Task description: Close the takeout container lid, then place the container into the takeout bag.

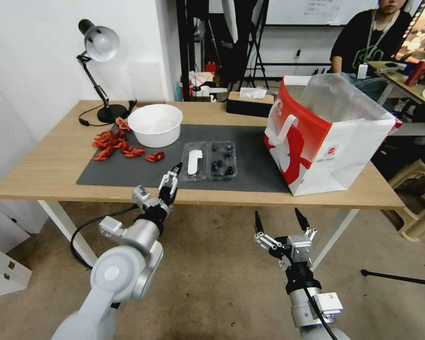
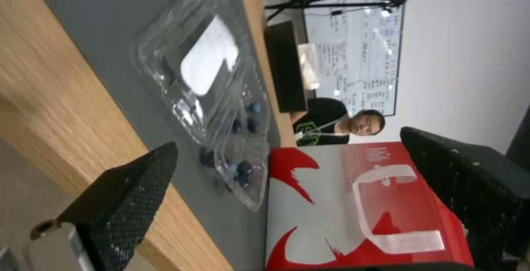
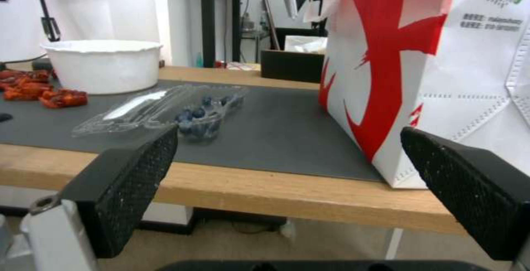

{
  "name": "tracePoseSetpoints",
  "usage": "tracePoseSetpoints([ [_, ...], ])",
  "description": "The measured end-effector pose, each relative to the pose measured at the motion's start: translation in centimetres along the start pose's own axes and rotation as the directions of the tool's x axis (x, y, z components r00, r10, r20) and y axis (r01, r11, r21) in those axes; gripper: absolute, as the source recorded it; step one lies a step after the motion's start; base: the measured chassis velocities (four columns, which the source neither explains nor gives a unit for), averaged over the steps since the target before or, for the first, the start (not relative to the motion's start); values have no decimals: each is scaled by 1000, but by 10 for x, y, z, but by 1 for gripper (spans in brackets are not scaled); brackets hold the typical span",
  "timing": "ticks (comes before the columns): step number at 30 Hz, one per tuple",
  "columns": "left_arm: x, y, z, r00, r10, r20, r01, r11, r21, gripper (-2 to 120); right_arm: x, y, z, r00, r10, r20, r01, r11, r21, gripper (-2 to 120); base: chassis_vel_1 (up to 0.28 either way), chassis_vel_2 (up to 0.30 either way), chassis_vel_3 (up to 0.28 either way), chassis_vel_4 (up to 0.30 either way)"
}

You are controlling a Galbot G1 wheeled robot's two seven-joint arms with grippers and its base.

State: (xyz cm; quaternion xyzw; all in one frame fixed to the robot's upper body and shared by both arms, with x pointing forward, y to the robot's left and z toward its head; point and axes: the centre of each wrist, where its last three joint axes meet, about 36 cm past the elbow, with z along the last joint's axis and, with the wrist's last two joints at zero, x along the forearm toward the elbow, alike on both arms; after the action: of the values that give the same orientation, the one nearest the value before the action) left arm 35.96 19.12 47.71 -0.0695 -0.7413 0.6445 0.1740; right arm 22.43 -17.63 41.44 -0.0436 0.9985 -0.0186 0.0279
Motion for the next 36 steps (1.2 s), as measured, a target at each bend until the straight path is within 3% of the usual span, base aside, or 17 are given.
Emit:
tracePoseSetpoints([
  [17, -58, -20, 1, 993, -97, -70, 103, 991, 89, 100, -3, -6, 0, 999, 36, 7, -36, 999, 10, 100, 0, 0, 0, 0],
  [36, -95, -12, -1, 988, -146, -59, 150, 985, 85, 100, -6, -7, 0, 999, 52, 11, -52, 999, 9, 100, 0, 0, 0, 0],
])
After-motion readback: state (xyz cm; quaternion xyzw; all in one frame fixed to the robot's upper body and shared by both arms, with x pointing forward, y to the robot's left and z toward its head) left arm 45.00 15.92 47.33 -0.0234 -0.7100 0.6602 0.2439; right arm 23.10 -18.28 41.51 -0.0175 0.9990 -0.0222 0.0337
